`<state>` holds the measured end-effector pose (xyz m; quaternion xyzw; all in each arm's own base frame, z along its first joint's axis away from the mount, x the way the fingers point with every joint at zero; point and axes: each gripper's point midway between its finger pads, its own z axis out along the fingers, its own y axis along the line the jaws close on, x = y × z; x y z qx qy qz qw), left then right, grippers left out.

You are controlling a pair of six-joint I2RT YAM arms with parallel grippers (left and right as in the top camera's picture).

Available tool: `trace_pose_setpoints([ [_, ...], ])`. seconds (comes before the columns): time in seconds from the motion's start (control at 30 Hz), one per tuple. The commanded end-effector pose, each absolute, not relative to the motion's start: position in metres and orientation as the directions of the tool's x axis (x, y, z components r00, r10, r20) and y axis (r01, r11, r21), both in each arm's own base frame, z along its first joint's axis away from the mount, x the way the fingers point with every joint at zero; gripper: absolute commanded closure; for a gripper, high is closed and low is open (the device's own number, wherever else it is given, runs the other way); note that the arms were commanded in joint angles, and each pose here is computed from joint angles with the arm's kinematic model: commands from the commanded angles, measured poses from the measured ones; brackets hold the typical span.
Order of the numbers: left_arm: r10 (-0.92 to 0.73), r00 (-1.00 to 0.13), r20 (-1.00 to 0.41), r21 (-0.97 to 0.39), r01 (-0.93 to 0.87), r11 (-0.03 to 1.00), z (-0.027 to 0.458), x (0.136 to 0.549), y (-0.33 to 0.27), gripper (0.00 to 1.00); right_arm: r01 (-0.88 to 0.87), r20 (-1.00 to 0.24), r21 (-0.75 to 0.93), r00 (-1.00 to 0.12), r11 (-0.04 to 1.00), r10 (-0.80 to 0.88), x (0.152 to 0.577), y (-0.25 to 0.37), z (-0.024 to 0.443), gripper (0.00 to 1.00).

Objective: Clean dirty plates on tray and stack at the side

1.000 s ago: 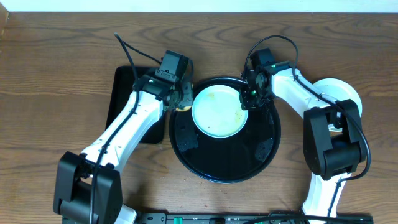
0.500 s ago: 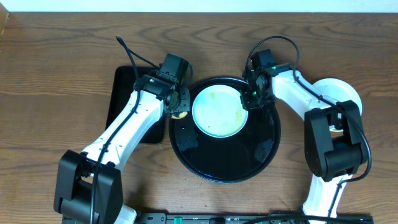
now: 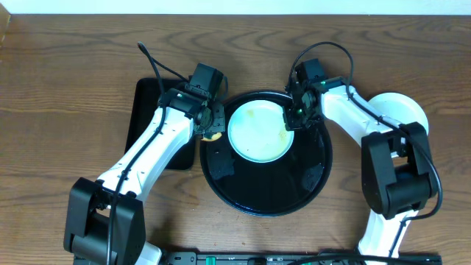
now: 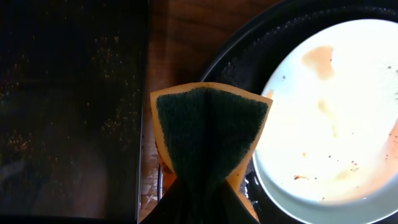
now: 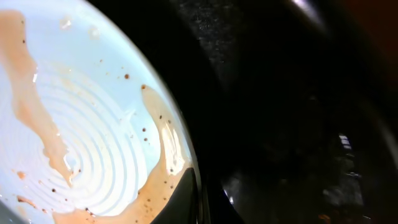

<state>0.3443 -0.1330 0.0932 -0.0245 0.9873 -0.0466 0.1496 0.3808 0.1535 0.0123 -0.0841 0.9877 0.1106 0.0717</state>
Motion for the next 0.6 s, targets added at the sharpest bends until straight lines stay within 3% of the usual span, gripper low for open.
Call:
trace_pose_setpoints([
  [0.0, -0.053, -0.956, -0.29, -0.079, -0.032, 0.996, 0.09, 0.343, -0.129, 0.85, -0.223, -0.332, 0.089, -0.925, 0.971, -0.182, 0.407, 0.137, 0.067, 0.99],
  [0.17, -0.053, -0.955, -0.29, -0.079, -0.032, 0.996, 0.09, 0.343, -0.129, 0.84, -0.293, -0.414, 0.014, -0.872, 0.956, -0.261, 0.406, 0.135, 0.106, 0.99],
  [0.57, -0.053, -0.955, -0.29, -0.079, -0.032, 0.996, 0.09, 0.343, -0.129, 0.84, -0.266, -0.435, -0.155, -0.846, 0.952, -0.307, 0.404, 0.123, 0.123, 0.99],
])
